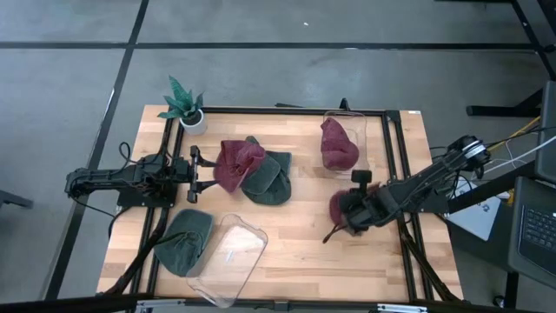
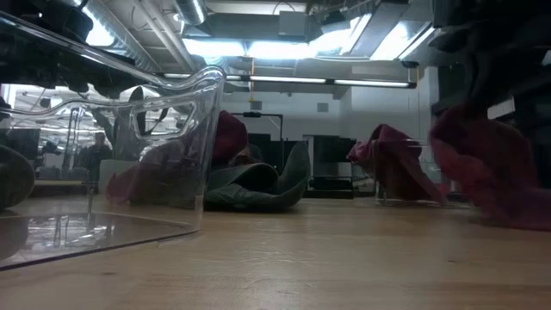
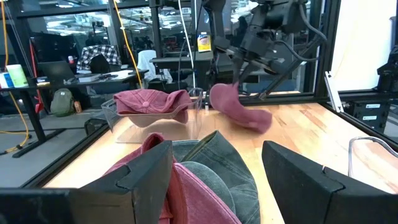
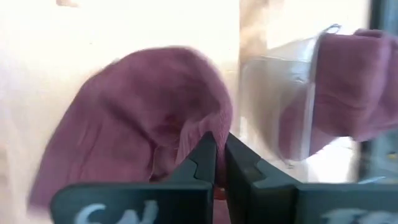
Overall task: Pick & Place hat
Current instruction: Put the bottom red cap into the top transparent bin
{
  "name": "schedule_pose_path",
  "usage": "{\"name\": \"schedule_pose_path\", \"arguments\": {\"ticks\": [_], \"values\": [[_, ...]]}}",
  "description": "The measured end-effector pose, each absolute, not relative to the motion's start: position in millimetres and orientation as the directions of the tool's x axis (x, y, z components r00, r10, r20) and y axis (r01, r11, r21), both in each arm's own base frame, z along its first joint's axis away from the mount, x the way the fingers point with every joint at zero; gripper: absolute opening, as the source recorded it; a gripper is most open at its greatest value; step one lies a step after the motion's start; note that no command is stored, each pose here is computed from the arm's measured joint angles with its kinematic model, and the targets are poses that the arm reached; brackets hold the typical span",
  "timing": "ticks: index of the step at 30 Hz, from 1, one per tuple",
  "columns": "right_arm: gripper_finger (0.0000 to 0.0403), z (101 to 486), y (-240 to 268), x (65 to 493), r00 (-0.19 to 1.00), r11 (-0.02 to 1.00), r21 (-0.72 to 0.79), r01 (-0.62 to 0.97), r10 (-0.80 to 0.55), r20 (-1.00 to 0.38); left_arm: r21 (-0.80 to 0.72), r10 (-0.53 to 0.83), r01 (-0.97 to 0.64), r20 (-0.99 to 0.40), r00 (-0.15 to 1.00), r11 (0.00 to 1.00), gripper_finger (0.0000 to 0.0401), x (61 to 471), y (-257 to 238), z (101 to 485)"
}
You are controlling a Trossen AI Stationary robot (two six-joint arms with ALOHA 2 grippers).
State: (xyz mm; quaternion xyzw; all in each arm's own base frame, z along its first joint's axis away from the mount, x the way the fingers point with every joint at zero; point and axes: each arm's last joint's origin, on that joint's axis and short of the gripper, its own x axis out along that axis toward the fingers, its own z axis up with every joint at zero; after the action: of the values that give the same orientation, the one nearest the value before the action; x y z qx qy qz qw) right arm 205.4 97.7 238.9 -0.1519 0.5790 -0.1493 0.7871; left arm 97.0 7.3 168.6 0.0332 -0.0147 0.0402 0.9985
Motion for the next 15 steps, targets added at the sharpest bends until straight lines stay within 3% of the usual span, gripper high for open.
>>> {"name": "schedule_pose_path", "arguments": {"ticks": [7, 15], "values": [[0.0015, 245, 101, 208, 0.327, 0.917, -0.395, 0.049, -0.389, -0.861, 0.065, 0.08, -0.082, 0.032, 0.996, 0.995, 0.0245, 97, 7, 169], [0.0016, 277, 106, 224, 0.495, 0.877, -0.48, 0.018, -0.425, -0.758, 0.065, 0.08, -0.082, 0.032, 0.996, 0.995, 0.0245, 97, 7, 169]]}}
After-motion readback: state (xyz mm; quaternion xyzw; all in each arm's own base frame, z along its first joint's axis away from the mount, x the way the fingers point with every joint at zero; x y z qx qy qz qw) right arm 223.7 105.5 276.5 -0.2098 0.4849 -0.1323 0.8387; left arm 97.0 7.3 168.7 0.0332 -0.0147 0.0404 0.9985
